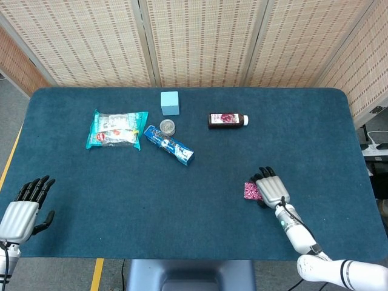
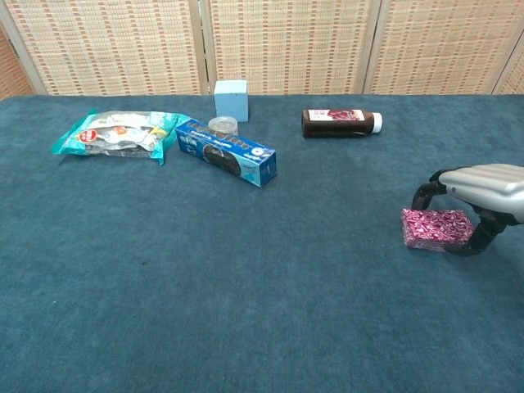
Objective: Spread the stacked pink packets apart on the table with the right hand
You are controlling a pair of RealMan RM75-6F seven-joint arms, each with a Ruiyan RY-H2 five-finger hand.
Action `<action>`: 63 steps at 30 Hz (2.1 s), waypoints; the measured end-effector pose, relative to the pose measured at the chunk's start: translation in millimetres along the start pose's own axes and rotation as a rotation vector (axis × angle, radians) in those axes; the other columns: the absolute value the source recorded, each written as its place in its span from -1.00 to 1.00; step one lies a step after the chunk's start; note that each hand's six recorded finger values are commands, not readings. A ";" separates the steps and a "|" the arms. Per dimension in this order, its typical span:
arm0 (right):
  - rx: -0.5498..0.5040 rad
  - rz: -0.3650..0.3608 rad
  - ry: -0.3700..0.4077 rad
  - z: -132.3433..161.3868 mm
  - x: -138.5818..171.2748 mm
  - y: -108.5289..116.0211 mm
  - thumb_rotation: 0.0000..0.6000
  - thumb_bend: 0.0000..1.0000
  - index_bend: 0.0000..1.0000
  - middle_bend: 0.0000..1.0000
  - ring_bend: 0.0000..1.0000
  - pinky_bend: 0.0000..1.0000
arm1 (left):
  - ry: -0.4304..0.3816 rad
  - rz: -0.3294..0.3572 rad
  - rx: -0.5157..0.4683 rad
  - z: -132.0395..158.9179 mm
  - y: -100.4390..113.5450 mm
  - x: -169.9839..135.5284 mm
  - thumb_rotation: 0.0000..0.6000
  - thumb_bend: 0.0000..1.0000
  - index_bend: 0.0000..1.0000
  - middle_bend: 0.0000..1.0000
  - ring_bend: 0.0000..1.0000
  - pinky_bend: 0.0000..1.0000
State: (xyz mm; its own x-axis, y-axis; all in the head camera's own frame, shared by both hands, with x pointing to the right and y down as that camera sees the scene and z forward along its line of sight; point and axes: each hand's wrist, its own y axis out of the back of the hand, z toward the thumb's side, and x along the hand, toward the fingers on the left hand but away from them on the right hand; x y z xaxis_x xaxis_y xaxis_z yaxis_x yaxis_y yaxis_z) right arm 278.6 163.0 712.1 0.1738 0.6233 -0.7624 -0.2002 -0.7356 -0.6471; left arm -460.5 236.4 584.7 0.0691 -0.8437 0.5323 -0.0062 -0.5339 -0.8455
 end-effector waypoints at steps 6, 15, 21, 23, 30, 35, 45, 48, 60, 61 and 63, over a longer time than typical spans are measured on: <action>0.004 -0.017 -0.012 1.0 -0.6 1.1 1.00 -0.55 -0.27 -0.45 -0.84 -1.00 | 0.002 -0.003 0.001 -1.7 -0.7 2.9 1.00 -0.13 -1.00 -1.00 -1.00 -0.78; 0.014 -0.031 -0.020 5.1 -1.6 1.4 1.00 -0.55 -0.02 -0.30 -0.71 -1.00 | -0.002 -0.003 0.000 -0.3 -0.4 1.7 1.00 -0.13 -1.00 -1.00 -1.00 -0.78; 0.030 -0.043 -0.027 7.2 -1.9 2.1 1.00 -0.54 0.16 -0.19 -0.61 -1.00 | -0.003 -0.003 0.000 -0.6 -0.4 1.5 1.00 -0.14 -1.00 -1.00 -1.00 -0.78; 0.038 -0.044 -0.029 7.6 -1.6 2.3 1.00 -0.54 0.18 -0.19 -0.60 -1.00 | -0.002 -0.002 0.000 -0.9 -0.2 1.3 1.00 -0.14 -1.00 -1.00 -1.00 -0.78; 0.051 -0.064 -0.030 9.7 2.4 7.4 1.00 -0.53 0.24 -0.19 -0.58 -1.00 | -0.004 0.000 -0.001 -0.8 0.2 0.9 1.00 -0.14 -1.00 -1.00 -1.00 -0.78; 0.069 -0.099 -0.009 16.1 12.3 17.3 1.00 -0.54 0.25 -0.19 -0.58 -1.00 | -0.004 0.003 -0.003 0.3 0.9 0.9 1.00 -0.14 -1.00 -1.00 -1.00 -0.78; 0.097 -0.149 0.113 65.2 25.3 30.4 1.00 -0.54 0.25 -0.19 -0.58 -1.00 | -0.010 0.004 -0.002 1.6 0.3 -0.9 1.00 -0.13 -1.00 -1.00 -1.00 -0.78; 0.108 -0.137 0.152 86.1 21.7 26.2 1.00 -0.53 0.22 -0.19 -0.58 -1.00 | -0.009 0.008 -0.007 1.1 1.6 -1.7 1.00 -0.13 -1.00 -1.00 -1.00 -0.78; 0.156 -0.087 0.206 120.2 6.5 -0.1 1.00 -0.54 -1.00 -0.91 -0.99 -1.00 | -0.015 0.001 -0.012 0.0 1.7 -1.0 1.00 -0.13 -1.00 -1.00 -1.00 -0.78; 0.161 -0.083 0.208 119.8 6.9 -0.4 1.00 -0.54 -1.00 -0.94 -1.00 -1.00 | -0.015 0.001 -0.012 0.0 1.6 -0.8 1.00 -0.13 -1.00 -1.00 -1.00 -0.78; 0.167 -0.081 0.210 118.7 8.2 0.1 1.00 -0.54 -1.00 -0.97 -1.00 -1.00 | -0.015 0.000 -0.012 0.0 1.4 -0.2 1.00 -0.13 -1.00 -1.00 -1.00 -0.78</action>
State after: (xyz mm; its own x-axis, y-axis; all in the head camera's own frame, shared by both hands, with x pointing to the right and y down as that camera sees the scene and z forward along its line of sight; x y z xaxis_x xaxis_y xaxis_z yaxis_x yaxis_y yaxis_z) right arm 165.5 199.6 705.4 0.3885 0.5969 -0.7020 -0.3306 -0.6208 -0.7108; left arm -460.4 235.8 583.4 0.0838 -0.8429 0.5316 -0.0185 -0.5347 -0.8449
